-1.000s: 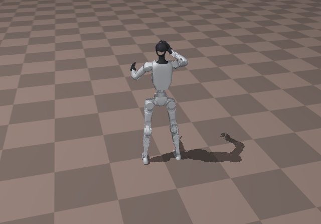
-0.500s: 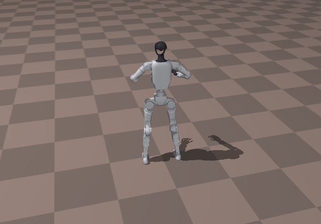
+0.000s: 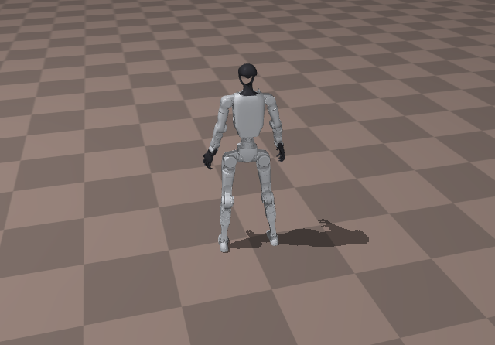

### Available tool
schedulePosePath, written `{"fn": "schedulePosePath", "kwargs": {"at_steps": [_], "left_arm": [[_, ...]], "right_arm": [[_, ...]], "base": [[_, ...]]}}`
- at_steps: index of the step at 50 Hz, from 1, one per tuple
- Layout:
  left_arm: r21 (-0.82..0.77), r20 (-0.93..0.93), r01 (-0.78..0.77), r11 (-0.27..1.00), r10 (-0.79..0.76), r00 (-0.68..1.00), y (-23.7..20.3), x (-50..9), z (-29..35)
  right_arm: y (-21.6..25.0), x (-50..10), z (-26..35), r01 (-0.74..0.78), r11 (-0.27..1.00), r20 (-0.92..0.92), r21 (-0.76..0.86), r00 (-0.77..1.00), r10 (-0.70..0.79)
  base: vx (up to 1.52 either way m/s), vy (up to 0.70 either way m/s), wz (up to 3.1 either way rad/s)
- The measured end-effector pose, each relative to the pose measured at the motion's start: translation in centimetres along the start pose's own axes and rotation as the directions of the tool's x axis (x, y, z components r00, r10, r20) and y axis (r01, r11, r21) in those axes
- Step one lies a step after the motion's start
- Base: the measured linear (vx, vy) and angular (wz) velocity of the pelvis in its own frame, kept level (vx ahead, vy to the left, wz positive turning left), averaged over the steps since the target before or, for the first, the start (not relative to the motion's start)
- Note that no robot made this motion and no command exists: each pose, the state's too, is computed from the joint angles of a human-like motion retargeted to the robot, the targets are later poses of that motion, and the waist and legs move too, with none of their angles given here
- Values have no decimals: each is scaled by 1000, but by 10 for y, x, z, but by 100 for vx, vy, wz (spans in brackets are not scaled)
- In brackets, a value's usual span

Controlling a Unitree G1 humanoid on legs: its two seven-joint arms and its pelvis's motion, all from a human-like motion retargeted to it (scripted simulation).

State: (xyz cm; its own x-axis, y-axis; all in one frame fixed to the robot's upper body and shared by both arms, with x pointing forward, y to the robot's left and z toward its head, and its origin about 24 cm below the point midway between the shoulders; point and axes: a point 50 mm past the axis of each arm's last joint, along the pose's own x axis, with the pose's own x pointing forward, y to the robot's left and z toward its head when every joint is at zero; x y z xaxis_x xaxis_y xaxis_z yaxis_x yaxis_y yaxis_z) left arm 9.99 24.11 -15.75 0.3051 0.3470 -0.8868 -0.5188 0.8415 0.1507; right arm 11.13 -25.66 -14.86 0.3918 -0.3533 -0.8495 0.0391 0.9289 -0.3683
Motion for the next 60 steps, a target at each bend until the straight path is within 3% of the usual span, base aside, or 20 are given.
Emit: {"fn": "schedulePosePath", "kwargs": {"at_steps": [3,6,8,11,15,17,20,25,30,35,40,43,46,51,55,60], "left_arm": [[46,129,57,997,-62,990,-4,-2,32],[160,365,169,973,-217,905,-26,-20,96],[299,530,252,920,-381,758,-50,-50,146],[571,680,280,771,-636,365,-92,-134,220],[835,534,24,549,-800,-271,-127,-286,265],[854,358,-161,494,-784,-508,-132,-355,264],[783,63,-409,468,-714,-697,-133,-432,244],[556,-310,-703,444,-674,-671,-132,-489,206],[360,-353,-825,437,-754,-554,-112,-492,207],[150,-43,-842,518,-848,-528,-47,-476,242],[-21,453,-828,561,-733,-508,49,-470,268],[-6,521,-840,543,-715,-466,59,-467,276],[19,436,-857,516,-775,-457,41,-465,269],[130,75,-866,484,-875,-478,-33,-468,254],[217,-178,-859,464,-846,-502,-85,-478,235],[307,-280,-821,481,-779,-561,-120,-488,225]], "right_arm": [[-16,0,34,36,999,137,-26,990,-33],[-38,-9,100,118,990,389,-78,918,-78],[-52,-30,156,190,973,596,-134,799,-74],[-63,-94,247,356,905,874,-233,485,34],[-49,-224,326,648,718,935,-253,-27,353],[-33,-292,340,767,619,825,-169,-234,515],[-6,-376,331,860,511,576,8,-422,701],[29,-444,290,884,421,210,202,-459,864],[20,-446,264,922,323,142,212,-356,924],[-49,-423,261,954,201,448,221,-282,848],[-145,-414,263,976,103,827,194,-219,518],[-167,-413,260,985,71,890,156,-171,422],[-147,-417,271,975,70,827,211,-216,518],[-80,-433,292,933,128,588,335,-313,746],[-28,-447,298,892,226,392,393,-384,836],[15,-460,298,854,346,236,389,-455,858]], "base": [[0,0,0],[0,0,0],[0,0,0],[0,0,0],[0,0,0],[0,0,0],[0,0,0],[0,0,0],[0,0,0],[0,0,0],[0,0,0],[0,0,0],[0,0,0],[0,0,0],[0,0,0],[0,0,0]]}}
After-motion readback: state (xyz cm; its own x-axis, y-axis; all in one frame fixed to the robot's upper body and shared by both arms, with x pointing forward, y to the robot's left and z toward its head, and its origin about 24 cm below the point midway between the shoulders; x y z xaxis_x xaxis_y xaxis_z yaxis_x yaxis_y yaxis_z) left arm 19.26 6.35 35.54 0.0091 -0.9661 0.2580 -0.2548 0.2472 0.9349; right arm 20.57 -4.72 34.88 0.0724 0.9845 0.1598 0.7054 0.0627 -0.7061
